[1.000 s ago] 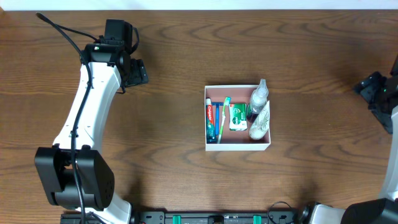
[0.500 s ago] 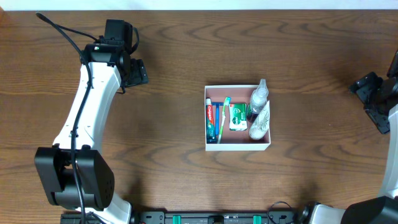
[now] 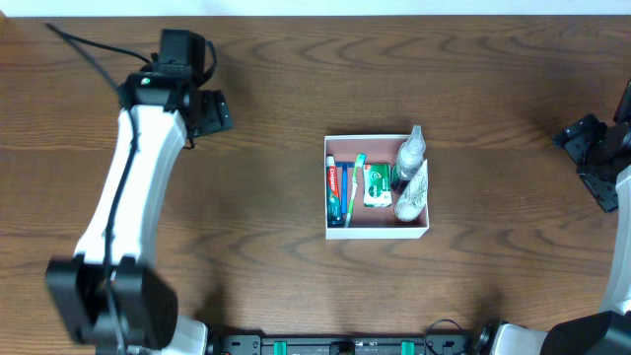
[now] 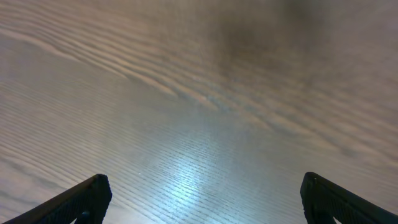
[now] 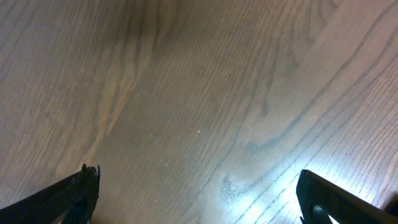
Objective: Pack container
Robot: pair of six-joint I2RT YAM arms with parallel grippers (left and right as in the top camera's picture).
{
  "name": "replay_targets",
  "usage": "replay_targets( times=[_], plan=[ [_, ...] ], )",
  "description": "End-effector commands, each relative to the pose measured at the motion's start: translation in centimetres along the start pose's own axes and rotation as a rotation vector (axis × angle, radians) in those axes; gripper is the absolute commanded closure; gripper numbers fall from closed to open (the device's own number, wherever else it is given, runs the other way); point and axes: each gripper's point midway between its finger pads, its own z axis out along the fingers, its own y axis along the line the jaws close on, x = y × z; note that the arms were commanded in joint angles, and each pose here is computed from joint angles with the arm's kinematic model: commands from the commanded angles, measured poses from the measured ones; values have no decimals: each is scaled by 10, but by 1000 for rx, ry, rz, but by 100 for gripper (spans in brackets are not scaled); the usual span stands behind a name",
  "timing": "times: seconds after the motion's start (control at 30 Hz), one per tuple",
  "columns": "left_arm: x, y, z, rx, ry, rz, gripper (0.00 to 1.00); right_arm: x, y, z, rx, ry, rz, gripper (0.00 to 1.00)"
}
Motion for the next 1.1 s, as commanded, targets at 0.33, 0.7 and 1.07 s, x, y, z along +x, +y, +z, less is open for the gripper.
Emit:
replay_targets(
  times=[0.33, 0.7, 1.07],
  plan=[
    [36, 36, -78, 170, -503, -136, 2, 0, -2, 1, 4, 2, 17, 1],
    [103, 40, -96, 357, -922, -48, 2, 0, -2, 1, 4, 2, 17, 1],
    [119, 45, -95, 380, -1106, -65, 2, 0, -2, 1, 4, 2, 17, 1]
  ],
)
